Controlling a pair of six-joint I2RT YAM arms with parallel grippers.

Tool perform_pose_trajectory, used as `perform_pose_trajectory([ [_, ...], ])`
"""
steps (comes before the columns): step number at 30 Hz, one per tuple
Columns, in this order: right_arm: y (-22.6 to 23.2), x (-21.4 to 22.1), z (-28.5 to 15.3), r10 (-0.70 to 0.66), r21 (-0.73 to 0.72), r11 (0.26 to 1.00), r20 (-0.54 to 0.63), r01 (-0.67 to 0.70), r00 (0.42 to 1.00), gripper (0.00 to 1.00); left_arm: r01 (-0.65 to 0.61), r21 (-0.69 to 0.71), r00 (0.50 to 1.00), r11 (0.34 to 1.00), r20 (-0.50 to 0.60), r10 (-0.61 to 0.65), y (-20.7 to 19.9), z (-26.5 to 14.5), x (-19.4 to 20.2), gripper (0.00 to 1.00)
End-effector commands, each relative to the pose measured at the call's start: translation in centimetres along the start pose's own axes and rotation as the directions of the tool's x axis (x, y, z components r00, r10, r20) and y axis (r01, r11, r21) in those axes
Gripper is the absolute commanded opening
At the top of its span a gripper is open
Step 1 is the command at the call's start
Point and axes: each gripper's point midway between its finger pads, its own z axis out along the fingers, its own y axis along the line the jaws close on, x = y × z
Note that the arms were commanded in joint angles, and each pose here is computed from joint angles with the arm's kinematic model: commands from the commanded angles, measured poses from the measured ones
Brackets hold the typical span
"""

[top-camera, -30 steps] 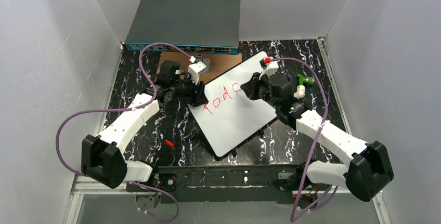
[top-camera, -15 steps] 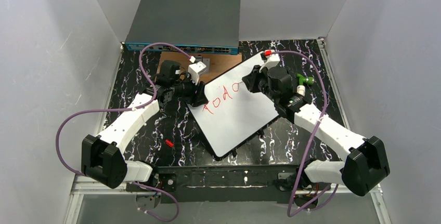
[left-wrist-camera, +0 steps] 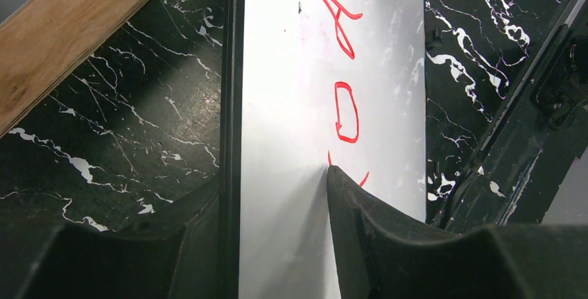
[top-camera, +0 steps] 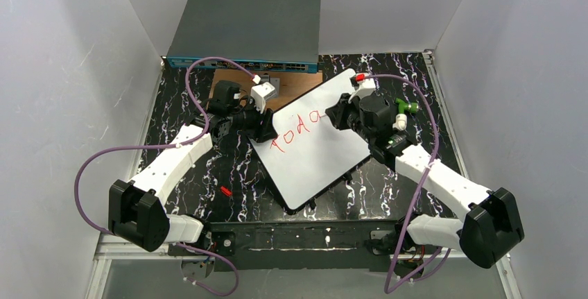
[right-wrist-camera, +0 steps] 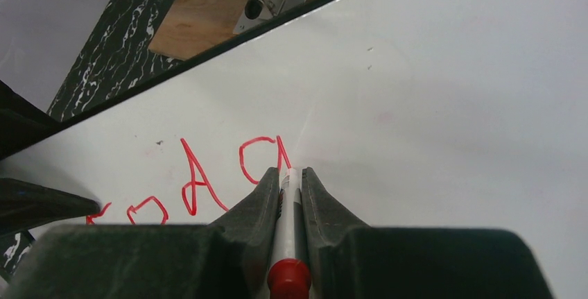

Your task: Write a sentence on the whiteboard

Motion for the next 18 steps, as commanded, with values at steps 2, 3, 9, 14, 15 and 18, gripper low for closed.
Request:
perform_pose_trajectory([
  [2,-1.0,1.1,-0.9,0.015,0.032,0.999,-0.006,-0.015,1.0,0.01,-0.1,0.077,0.994,0.992,-0.031,0.103,-1.9,-0.1,1.4,0.0],
  [3,-1.2,1.1,-1.0,0.015,0.037,0.999,-0.004,-0.015,1.0,0.01,-0.098,0.078,0.994,0.992,-0.031,0.101,-1.9,-0.1,1.4,0.0],
  [9,-1.0,-0.2,-1.1,-0.011,0.043,0.999,0.022,0.01,1.0,0.01,-0.101,0.075,0.994,0.992,-0.027,0.103,-1.9,-0.1,1.2,0.0],
  [14,-0.2,-3.1,-1.6,-0.044,0.025,0.999,0.091,0.042,0.995,0.01,-0.099,0.076,0.994,0.992,-0.03,0.101,-1.9,-0.2,1.2,0.0],
  [15,0.0,-3.5,-1.7,-0.054,0.02,0.998,0.105,0.052,0.993,0.01,-0.098,0.077,0.994,0.992,-0.031,0.101,-1.9,-0.2,1.3,0.0],
  [18,0.4,-4.8,-1.9,-0.071,0.011,0.997,0.14,0.071,0.988,0.01,-0.099,0.077,0.994,0.992,-0.03,0.101,-2.0,-0.2,1.3,0.0],
])
